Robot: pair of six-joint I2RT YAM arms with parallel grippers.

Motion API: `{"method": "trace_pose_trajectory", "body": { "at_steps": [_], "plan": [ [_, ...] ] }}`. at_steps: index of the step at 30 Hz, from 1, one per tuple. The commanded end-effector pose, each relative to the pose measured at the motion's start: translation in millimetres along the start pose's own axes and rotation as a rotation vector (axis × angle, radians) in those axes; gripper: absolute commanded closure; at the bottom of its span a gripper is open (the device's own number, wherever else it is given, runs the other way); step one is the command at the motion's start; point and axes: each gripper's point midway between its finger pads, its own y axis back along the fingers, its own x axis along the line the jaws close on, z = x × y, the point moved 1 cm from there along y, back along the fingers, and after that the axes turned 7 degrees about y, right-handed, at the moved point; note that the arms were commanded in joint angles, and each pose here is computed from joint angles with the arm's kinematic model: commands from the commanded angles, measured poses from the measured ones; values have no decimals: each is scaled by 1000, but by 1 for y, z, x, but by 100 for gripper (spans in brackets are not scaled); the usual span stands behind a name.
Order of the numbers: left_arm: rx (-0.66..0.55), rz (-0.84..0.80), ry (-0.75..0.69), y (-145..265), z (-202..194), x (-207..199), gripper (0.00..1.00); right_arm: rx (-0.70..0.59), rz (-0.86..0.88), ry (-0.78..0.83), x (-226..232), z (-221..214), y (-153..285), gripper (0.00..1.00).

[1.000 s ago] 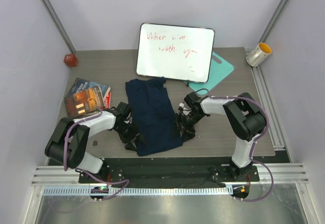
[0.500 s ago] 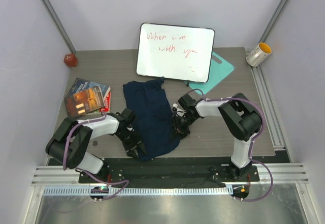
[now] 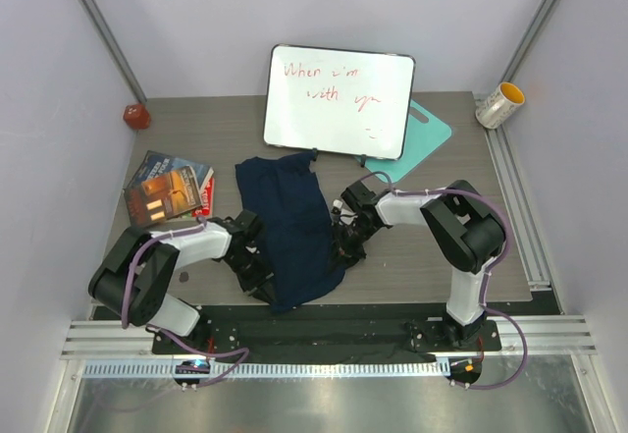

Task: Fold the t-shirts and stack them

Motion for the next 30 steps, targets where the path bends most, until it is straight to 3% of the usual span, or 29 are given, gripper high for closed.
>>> {"method": "trace_pose_trajectory", "body": {
  "at_steps": [1,16,23,30],
  "plan": [
    [-264,107,-22,-6,50,14,100,-18,-63,-68,6,8,11,99],
    [-462,111,-41,92,69,-44,100,-165,-13,-88,40,59,87,99],
    [-485,122,-43,121,72,-60,100,-140,-27,-107,47,58,96,96],
    [-589,90,-64,159,81,-87,100,-135,-60,-113,53,63,105,93]
  ]
}}
